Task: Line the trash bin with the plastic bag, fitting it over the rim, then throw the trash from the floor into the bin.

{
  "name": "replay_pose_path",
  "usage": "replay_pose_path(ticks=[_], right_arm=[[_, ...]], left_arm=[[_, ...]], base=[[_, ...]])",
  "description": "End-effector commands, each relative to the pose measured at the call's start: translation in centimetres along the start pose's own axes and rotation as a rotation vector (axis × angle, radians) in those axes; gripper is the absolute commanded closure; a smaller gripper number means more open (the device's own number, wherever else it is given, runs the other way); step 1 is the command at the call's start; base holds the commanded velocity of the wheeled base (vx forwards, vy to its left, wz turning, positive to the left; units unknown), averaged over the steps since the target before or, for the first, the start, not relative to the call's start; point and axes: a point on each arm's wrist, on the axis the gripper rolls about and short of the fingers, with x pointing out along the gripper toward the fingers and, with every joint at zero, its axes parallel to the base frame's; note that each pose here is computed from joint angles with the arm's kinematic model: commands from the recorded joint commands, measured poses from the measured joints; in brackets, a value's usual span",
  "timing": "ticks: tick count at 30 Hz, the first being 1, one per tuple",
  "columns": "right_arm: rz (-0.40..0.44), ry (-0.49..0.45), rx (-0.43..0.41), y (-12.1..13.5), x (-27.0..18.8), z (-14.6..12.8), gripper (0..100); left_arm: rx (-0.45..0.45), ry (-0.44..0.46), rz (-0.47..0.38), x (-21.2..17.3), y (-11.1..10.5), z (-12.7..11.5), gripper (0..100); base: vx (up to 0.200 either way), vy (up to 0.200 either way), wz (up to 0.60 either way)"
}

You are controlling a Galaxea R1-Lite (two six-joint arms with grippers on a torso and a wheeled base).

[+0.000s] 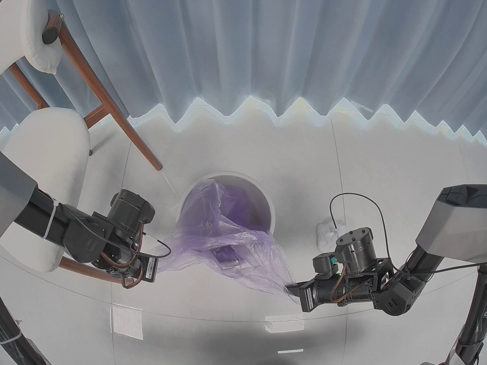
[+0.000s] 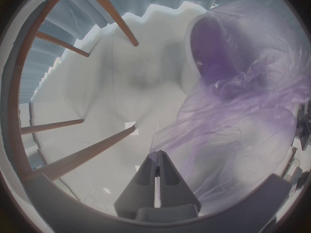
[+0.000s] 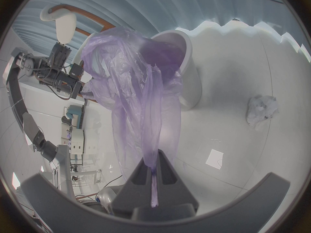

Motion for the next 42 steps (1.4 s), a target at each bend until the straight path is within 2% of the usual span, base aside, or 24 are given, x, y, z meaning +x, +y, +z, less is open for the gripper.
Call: replay_pose_path(ticks=[1,3,6,7,10,12,16,19,20,21,24,27,35,42], right_arm=[[0.001,0.013,0.004,-0.1,0.4,-0.4,100],[0.001,0.007,0.005,-0.2,0.4,-0.3,100],[-0.001,0.017,0.007,-0.3,0.8,-0.6,100],[-0.001,0.017,0.007,-0.4,0.9,-0.7,100],[0.001,-0.001,0.008,-0.4,0.8,-0.6,100],[0.003,-0.017,0.023,-0.4,0.7,-0.5,100],[0.007,-0.045,0.034,-0.4,0.7,-0.3,100],[0.007,-0.046,0.035,-0.4,0.7,-0.3,100],[0.007,-0.046,0.035,-0.4,0.7,-0.3,100],[0.01,-0.045,0.034,-0.2,0.7,-0.3,100],[0.005,-0.022,0.039,-0.3,0.3,-1.0,100],[-0.025,0.004,0.07,-1.3,-0.2,-1.9,100],[-0.078,-0.011,0.099,-3.6,-0.6,-1.7,100],[-0.158,-0.05,0.09,-6.2,0.0,-0.9,100]], left_arm=[[0.044,-0.021,-0.056,-0.9,-0.9,-1.7,100],[0.071,-0.019,-0.099,-0.8,-1.0,-2.7,100],[0.082,-0.074,-0.132,0.0,-1.0,-3.5,100],[0.087,-0.143,-0.147,0.5,-0.9,-3.4,100],[0.119,-0.265,-0.181,0.6,0.4,-2.5,100],[0.148,-0.324,-0.212,0.5,1.0,-2.5,100],[0.144,-0.398,-0.253,0.3,1.3,-3.4,100],[0.181,-0.346,-0.289,0.5,1.6,-6.7,100],[0.181,-0.346,-0.289,0.5,1.6,-6.7,100],[0.223,-0.329,-0.288,0.3,2.0,-8.5,100],[0.253,-0.303,-0.231,0.7,3.6,-9.7,100],[0.258,-0.291,-0.158,1.4,5.7,-9.7,100],[0.235,-0.326,-0.076,3.5,8.2,-7.2,100],[0.248,-0.379,-0.079,6.0,8.2,-4.0,100]], base=[[0.0,0.0,0.0],[0.0,0.0,0.0],[0.0,0.0,0.0],[0.0,0.0,0.0],[0.0,0.0,0.0],[0.0,0.0,0.0],[0.0,0.0,0.0],[0.0,0.0,0.0],[0.0,0.0,0.0],[0.0,0.0,0.0],[0.0,0.0,0.0],[0.0,0.0,0.0],[0.0,0.0,0.0],[0.0,0.0,0.0]])
